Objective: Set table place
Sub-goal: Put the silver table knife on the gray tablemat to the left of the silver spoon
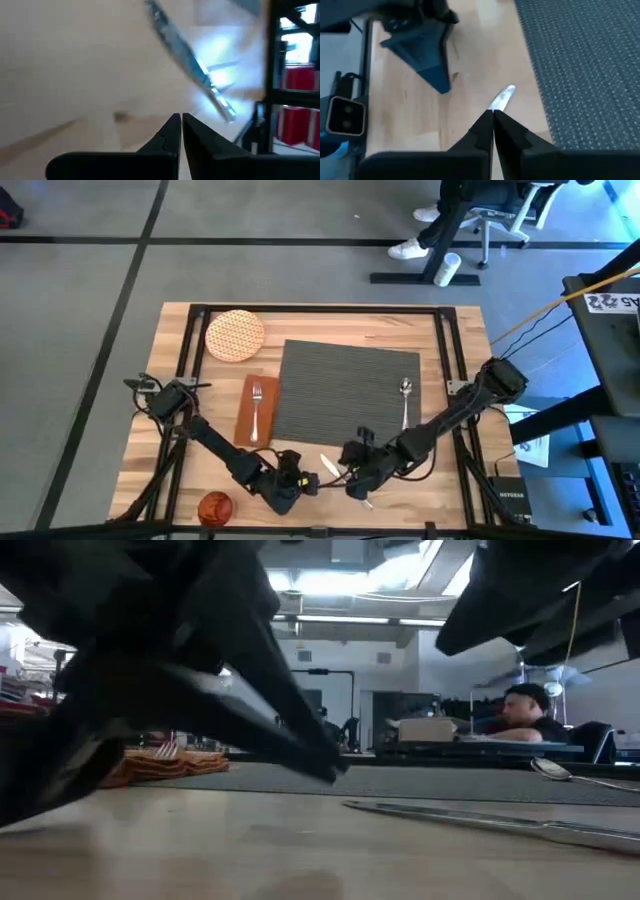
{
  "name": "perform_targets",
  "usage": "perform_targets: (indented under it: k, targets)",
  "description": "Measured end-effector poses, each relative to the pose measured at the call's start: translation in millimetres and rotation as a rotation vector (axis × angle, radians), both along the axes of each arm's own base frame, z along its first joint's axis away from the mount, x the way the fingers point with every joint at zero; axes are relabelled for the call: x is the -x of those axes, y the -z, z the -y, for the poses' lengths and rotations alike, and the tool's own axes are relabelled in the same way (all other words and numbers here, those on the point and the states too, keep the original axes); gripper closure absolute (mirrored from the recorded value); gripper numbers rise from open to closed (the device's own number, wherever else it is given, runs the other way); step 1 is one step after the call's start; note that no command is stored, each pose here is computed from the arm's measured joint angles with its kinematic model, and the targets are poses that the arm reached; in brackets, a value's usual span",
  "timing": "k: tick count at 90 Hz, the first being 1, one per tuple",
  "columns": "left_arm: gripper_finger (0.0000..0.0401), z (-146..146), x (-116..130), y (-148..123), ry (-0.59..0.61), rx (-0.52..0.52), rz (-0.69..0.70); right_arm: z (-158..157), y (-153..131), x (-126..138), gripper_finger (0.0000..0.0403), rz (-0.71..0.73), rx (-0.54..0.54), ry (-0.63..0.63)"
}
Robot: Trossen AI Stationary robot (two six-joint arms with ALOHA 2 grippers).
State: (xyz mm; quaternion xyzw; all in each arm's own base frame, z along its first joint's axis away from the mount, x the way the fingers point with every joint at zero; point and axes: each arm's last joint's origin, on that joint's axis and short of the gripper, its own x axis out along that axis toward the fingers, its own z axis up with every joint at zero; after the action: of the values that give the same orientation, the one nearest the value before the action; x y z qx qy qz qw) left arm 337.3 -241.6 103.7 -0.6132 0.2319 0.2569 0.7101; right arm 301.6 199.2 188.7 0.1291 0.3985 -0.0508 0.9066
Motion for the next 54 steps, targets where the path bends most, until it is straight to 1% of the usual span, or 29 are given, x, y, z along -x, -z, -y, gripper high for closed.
perform_targets:
  k: [8, 16, 28, 36, 44, 54]
  targets:
    - [0.0401, -7, -8, -2, -0.003, 0.0, -0.009, 2, 3, -2, 0.0403, -0.008, 0.005, 0.008]
    - [0.0401, -14, -16, -5, -0.003, -0.025, -0.007, 5, 8, -5, 0.0403, -0.025, -0.001, 0.022]
    - [0.0401, -28, -24, -6, -0.031, -0.052, -0.005, 8, 24, -11, 0.0403, -0.081, -0.011, 0.028]
    - [0.0401, -32, -24, -4, -0.041, -0.067, -0.033, 7, 35, -13, 0.0403, -0.121, -0.015, 0.013]
    - [0.0401, -33, -19, 0, -0.036, -0.063, -0.091, 5, 44, -13, 0.0403, -0.159, -0.02, -0.02]
    - [0.0401, -28, -14, 1, -0.048, -0.044, -0.11, 2, 48, -14, 0.0403, -0.164, -0.046, -0.046]
